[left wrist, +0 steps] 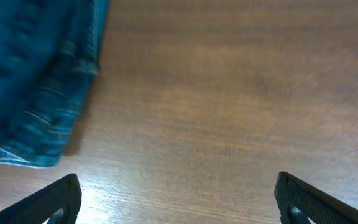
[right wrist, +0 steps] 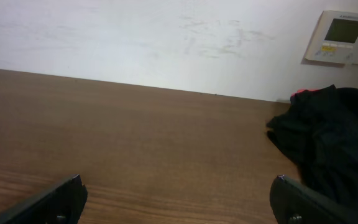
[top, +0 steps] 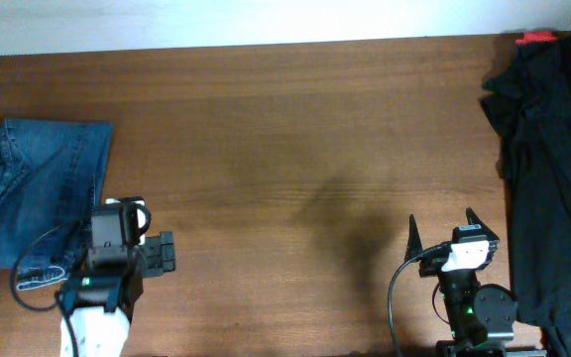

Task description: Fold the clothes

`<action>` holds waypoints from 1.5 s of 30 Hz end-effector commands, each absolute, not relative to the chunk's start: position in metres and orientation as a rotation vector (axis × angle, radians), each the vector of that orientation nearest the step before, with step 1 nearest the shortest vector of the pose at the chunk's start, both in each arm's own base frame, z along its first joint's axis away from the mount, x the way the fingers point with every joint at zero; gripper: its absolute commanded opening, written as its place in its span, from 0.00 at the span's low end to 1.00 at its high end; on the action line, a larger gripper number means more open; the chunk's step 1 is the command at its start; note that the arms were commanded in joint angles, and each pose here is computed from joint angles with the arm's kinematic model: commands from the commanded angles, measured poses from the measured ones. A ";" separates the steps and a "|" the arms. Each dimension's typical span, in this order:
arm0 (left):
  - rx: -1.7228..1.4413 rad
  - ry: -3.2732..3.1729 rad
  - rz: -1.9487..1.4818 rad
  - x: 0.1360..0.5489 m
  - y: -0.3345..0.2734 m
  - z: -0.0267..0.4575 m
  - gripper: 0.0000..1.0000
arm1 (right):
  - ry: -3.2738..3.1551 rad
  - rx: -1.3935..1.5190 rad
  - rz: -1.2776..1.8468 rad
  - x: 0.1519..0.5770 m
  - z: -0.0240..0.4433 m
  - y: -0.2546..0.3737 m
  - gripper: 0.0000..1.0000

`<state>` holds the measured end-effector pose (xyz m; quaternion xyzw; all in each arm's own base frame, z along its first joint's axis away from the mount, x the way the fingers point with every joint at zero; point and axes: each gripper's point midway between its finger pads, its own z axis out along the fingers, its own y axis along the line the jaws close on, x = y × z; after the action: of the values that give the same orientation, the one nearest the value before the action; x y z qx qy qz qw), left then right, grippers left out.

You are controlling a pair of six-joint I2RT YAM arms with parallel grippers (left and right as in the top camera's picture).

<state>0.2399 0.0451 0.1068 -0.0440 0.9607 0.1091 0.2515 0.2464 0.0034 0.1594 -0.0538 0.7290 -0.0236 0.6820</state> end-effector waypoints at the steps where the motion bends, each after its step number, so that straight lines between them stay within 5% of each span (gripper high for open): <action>1: -0.115 2.485 0.282 0.238 0.041 0.133 0.99 | 1.637 -0.119 -0.065 0.246 0.158 0.002 0.99; 9: -0.029 2.218 0.199 0.218 0.019 0.165 0.99 | 1.638 -0.118 -0.065 0.246 0.158 0.002 0.99; 17: -0.064 1.844 0.128 0.250 0.012 0.150 0.99 | 1.638 -0.118 -0.065 0.246 0.158 0.002 0.99; 28: -0.167 1.462 0.138 0.245 0.030 0.202 0.99 | 1.637 -0.119 -0.065 0.246 0.158 0.002 0.99; 34: -0.094 1.637 0.098 0.245 0.020 0.159 0.99 | 1.638 -0.118 -0.065 0.246 0.158 0.002 0.99; 45: -0.082 1.638 0.084 0.245 0.017 0.159 0.99 | 1.638 -0.118 -0.065 0.246 0.158 0.002 0.99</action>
<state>0.2452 0.0186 0.1597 -0.0401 0.7306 0.0408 0.6804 0.2462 0.0022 0.1595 -0.0510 0.7289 -0.0260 0.6822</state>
